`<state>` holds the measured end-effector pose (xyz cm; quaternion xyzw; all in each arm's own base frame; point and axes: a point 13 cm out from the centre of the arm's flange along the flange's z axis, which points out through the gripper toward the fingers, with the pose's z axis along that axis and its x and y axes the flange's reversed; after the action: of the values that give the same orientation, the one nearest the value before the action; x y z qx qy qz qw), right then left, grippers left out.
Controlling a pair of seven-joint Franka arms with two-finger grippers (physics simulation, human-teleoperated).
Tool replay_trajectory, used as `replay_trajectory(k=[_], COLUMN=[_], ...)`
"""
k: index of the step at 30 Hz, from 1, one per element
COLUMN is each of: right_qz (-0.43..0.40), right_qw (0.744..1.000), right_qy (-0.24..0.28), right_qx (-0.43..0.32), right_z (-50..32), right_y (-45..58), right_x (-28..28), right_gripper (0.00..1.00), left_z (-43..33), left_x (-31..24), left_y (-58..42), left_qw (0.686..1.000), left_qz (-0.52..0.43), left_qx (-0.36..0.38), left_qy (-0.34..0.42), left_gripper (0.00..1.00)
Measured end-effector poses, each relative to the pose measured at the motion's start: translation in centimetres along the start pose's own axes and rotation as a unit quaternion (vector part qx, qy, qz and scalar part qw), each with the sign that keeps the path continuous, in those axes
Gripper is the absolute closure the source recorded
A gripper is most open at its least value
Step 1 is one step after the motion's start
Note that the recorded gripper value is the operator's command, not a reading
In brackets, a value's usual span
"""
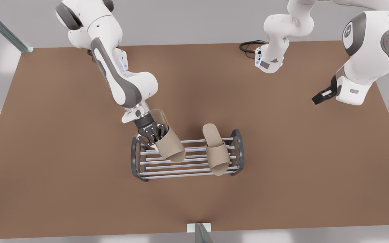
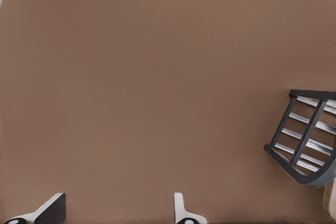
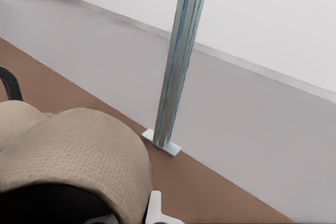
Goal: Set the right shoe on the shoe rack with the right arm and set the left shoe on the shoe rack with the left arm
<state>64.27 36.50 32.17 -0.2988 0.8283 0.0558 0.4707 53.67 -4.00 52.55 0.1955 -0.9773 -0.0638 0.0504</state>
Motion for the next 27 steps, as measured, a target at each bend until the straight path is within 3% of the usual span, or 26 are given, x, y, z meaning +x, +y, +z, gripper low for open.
replay_trajectory(k=[6, 16, 17, 18, 19, 27], right_qz=[0.003, 0.023, 0.024, 0.025, 0.026, 0.034], right_qw=[0.999, 0.998, 0.997, 0.997, 0.997, 0.997], right_qy=[0.036, 0.03, 0.028, 0.027, 0.026, 0.033], right_qx=[0.026, 0.057, 0.061, 0.062, 0.062, 0.068], right_z=[3.8, 6.6, 6.9, 7.1, 7.2, 8.4], right_y=[0.9, -0.6, -0.9, -0.8, -0.6, -0.3], right_x=[3.1, 2.7, 2.6, 2.6, 2.5, 3.7], right_gripper=[0.78, 0.75, 0.68, 0.4, 0.02, 0.0], left_z=[0.4, 1.0, 1.2, 1.3, 1.3, 1.7], left_x=[-0.1, -0.6, -0.8, -0.9, -1.0, -1.0], left_y=[0.3, 0.9, 1.1, 1.3, 1.4, 1.8], left_qw=[0.997, 0.986, 0.986, 0.985, 0.984, 0.977], left_qz=[0.082, 0.164, 0.169, 0.173, 0.177, 0.21], left_qx=[-0.002, -0.004, -0.004, -0.004, -0.004, -0.005], left_qy=[0.006, 0.014, 0.015, 0.017, 0.018, 0.027], left_gripper=[0.0, 0.0, 0.0, 0.0, 0.0, 0.0])
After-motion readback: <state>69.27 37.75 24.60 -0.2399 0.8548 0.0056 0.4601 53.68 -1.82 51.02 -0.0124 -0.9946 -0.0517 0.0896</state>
